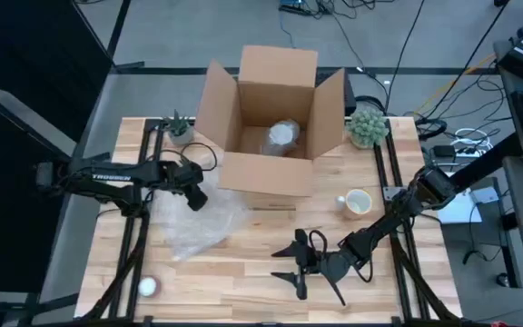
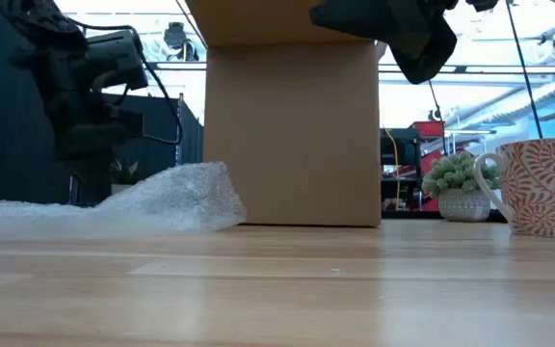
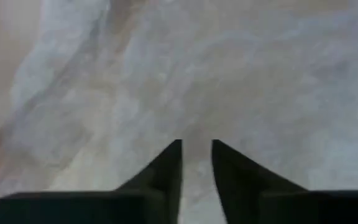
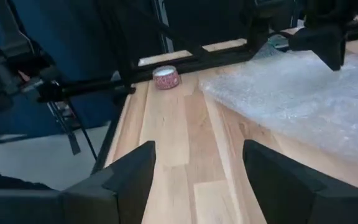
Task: Wrap mug
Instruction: Wrap the orange cup with the bubble wrap
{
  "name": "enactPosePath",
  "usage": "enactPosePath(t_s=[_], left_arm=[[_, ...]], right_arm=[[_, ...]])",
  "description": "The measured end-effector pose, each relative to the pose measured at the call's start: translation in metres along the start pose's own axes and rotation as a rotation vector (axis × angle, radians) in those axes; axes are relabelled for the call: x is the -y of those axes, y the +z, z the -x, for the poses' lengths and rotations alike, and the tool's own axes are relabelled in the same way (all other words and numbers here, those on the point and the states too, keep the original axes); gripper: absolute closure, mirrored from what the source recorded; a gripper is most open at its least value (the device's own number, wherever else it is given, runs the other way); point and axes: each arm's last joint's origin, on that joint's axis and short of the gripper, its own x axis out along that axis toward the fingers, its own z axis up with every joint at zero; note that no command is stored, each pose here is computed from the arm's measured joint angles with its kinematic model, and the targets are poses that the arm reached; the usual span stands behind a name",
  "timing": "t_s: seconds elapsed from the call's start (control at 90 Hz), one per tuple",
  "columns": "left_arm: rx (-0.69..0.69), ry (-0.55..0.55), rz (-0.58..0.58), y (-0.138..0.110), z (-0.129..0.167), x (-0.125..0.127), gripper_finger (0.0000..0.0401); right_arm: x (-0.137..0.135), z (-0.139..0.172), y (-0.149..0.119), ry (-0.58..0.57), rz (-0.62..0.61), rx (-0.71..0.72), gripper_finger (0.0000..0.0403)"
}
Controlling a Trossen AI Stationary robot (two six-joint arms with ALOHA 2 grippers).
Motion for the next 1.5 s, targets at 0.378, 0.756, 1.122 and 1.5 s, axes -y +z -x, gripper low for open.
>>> enactPosePath(t_s=[0.378, 0.756, 1.122, 1.5], left_arm=[[-0.040, -0.026, -0.006, 0.001, -0.009, 0.004, 0.0286], [-0.101, -0.021, -0.054, 0.002, -0.025, 0.010, 0.0243], [-0.071, -0.086, -0.091, 0.014, 0.005, 0.028, 0.0389], [-0.064, -0.109, -0.114, 0.015, 0.012, 0.034, 0.0386]], right_arm=[[-0.002, 0.002, -0.004, 0.002, 0.015, -0.024, 0.0174], [-0.001, 0.003, -0.007, -0.011, 0.007, -0.055, 0.0174], [0.000, 0.003, -0.009, -0.020, -0.004, -0.072, 0.0174], [0.000, 0.003, -0.010, -0.025, -0.017, -0.081, 0.0174]])
